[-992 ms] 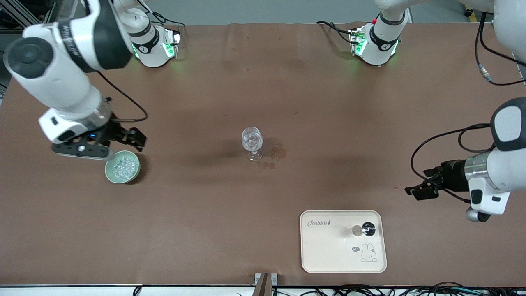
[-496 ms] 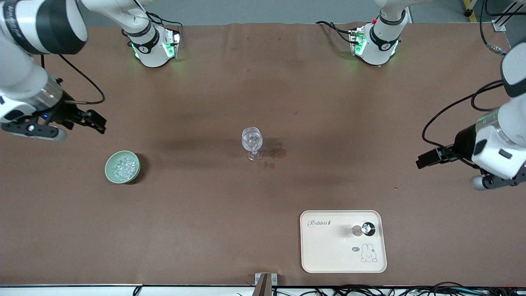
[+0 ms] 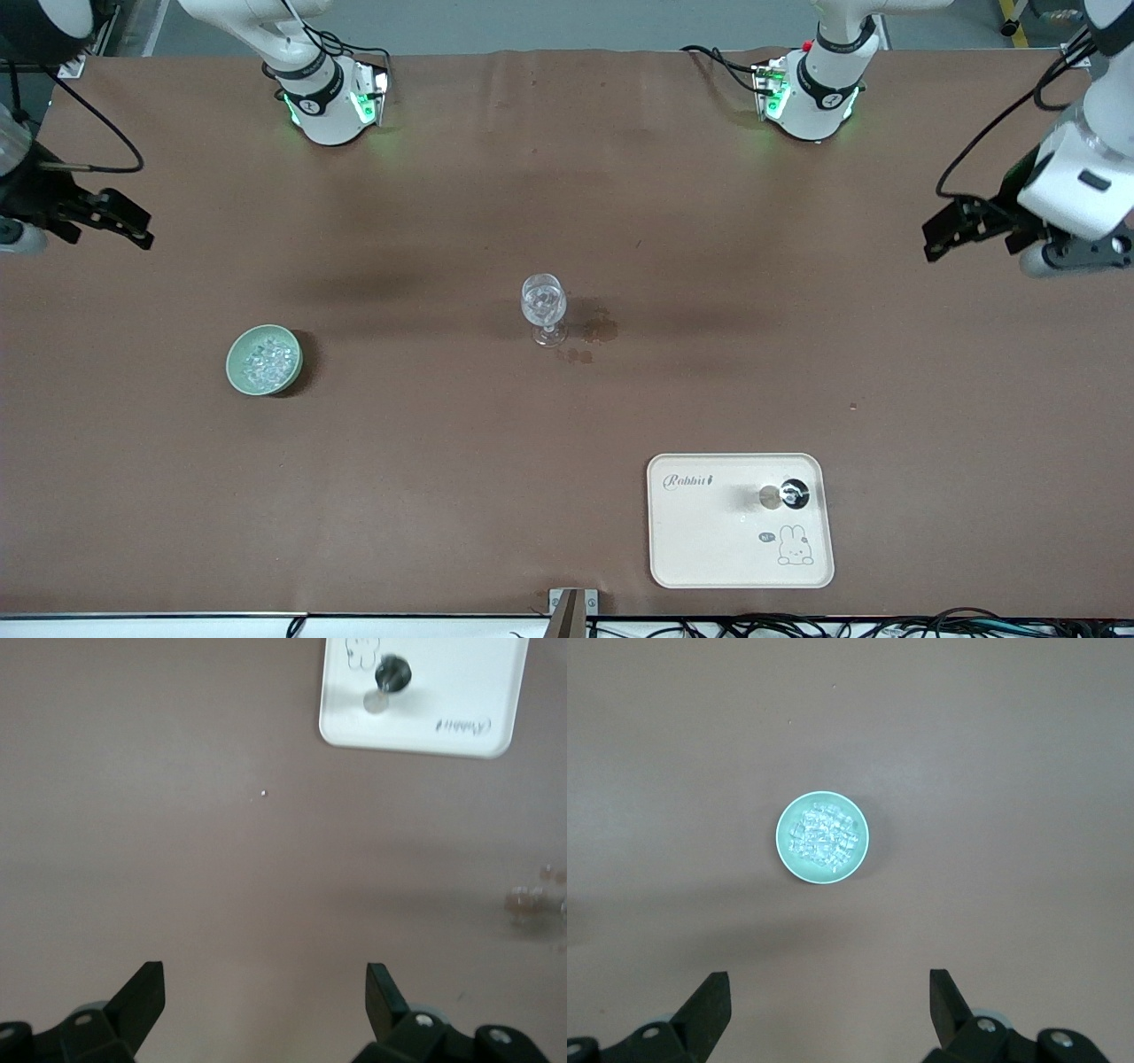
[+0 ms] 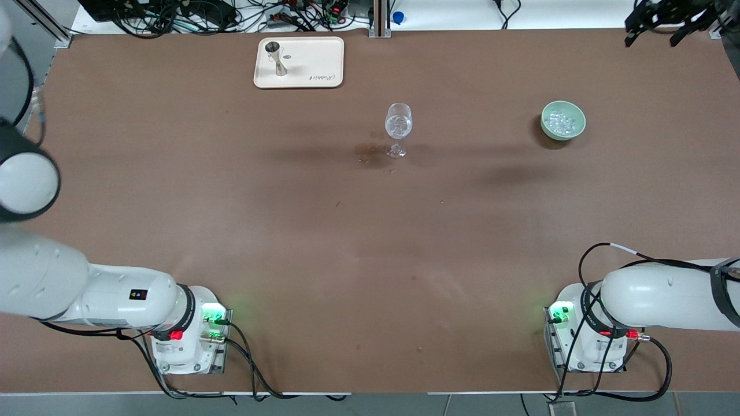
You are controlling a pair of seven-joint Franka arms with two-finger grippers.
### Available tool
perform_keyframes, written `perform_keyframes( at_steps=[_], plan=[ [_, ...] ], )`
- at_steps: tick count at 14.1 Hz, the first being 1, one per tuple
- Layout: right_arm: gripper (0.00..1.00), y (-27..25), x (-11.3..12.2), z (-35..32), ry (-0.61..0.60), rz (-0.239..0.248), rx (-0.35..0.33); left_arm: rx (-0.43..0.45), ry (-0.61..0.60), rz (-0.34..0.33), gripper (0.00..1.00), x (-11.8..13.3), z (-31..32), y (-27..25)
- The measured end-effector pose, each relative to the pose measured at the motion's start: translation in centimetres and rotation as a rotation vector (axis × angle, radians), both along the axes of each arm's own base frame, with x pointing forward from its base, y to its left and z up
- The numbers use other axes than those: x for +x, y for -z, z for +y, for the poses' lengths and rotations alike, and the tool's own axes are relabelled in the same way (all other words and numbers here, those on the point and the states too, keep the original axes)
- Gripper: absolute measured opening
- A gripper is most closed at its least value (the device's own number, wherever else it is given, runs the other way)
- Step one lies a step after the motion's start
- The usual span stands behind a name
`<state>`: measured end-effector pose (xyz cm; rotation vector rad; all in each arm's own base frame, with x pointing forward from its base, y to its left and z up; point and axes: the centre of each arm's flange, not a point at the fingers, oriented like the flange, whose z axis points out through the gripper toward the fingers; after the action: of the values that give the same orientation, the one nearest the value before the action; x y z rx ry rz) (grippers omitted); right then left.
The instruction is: Pour wine and add ice with both arms
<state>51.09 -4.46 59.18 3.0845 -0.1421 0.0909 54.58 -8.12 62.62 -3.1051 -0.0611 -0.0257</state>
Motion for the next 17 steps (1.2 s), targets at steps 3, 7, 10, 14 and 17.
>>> perform_keyframes(
  at_steps=[3, 7, 10, 14, 17],
  plan=[
    [1.00, -4.6, -0.3, -1.5, 0.030, -0.034, 0.001, -0.014, 0.043, 0.003, 1.00, -3.1, 0.7, -0.6],
    [1.00, -8.6, 0.2, -2.1, 0.048, -0.038, -0.006, -0.014, 0.062, -0.001, 1.00, -4.9, 0.1, -1.1],
    [1.00, -8.1, 1.6, -2.4, 0.006, -0.008, -0.012, -0.013, 0.071, 0.000, 1.00, -5.3, -0.4, -1.8],
    [0.98, -5.9, 2.5, -5.7, 0.005, 0.046, 0.043, -0.014, 0.063, -0.004, 1.00, -5.3, 0.1, -2.5],
    [0.97, -4.5, 2.3, -6.3, 0.012, 0.059, 0.056, -0.014, 0.062, -0.001, 1.00, -5.2, 0.1, -2.4]
  ],
)
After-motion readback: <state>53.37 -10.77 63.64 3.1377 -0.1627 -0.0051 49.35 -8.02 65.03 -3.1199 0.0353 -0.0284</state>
